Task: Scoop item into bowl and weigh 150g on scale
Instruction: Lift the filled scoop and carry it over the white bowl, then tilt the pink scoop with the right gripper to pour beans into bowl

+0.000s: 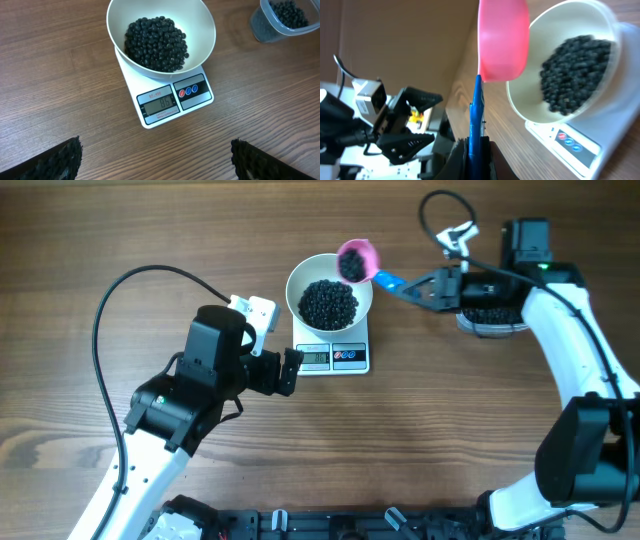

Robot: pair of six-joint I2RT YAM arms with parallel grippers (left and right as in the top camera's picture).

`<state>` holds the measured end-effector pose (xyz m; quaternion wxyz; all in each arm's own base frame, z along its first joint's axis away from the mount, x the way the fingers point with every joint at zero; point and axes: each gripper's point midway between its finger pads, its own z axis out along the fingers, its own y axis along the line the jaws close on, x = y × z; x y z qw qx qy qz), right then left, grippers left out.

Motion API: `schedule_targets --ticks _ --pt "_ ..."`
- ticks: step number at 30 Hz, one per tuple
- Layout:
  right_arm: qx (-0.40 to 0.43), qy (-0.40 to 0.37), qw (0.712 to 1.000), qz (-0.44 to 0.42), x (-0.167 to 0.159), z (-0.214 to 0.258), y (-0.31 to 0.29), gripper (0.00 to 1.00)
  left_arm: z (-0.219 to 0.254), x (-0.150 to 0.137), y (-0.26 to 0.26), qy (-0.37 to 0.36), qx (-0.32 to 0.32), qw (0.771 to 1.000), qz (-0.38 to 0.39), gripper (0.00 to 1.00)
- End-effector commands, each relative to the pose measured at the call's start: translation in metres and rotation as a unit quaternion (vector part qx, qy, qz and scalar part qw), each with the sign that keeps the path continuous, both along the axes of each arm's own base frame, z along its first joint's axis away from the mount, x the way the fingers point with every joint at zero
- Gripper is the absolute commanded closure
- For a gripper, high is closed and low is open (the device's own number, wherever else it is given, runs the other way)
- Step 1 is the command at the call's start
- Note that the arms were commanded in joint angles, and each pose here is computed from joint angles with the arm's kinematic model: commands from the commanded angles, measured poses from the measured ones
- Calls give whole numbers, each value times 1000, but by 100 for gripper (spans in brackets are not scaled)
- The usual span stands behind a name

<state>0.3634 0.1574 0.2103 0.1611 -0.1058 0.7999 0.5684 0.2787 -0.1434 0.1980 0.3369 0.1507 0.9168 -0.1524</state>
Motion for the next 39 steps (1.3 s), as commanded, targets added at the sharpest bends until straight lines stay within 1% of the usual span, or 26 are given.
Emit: schedule_targets --ticks 1,5,11,16,18,20,22,25,28,31,35,37,39 --pt "-54 -2 998 10 1 -18 22 96 1 1 0 -1 1 1000 4 0" --pt "-125 -41 991 20 3 -36 45 96 1 1 0 -1 1 1000 4 0" --pt "-215 -83 973 -4 13 -48 44 96 1 1 0 -1 1 1000 4 0" --pt "-231 -105 967 -8 15 -43 40 96 1 1 0 -1 1 1000 4 0" --pt "-246 -127 961 -6 14 -40 41 96 1 1 0 -1 1 1000 4 0" --pt "-272 -151 950 -16 14 -32 41 96 1 1 0 -1 1 1000 4 0" --pt "-275 -177 945 -9 10 -22 45 96 1 1 0 -1 1 1000 4 0" --pt "-320 -200 925 -35 16 -17 35 96 1 1 0 -1 1 1000 4 0" --pt "-326 -235 916 -11 12 -13 41 96 1 1 0 -1 1 1000 4 0" --pt "-335 -246 910 -2 11 -14 44 95 1 1 0 -1 1 1000 4 0" --pt "-345 -284 894 31 7 -14 51 96 1 1 0 -1 1 1000 4 0" --pt "-363 -295 884 34 8 -17 51 96 1 1 0 -1 1 1000 4 0" --pt "-393 -305 867 33 10 -20 47 96 1 1 0 -1 1 1000 4 0"
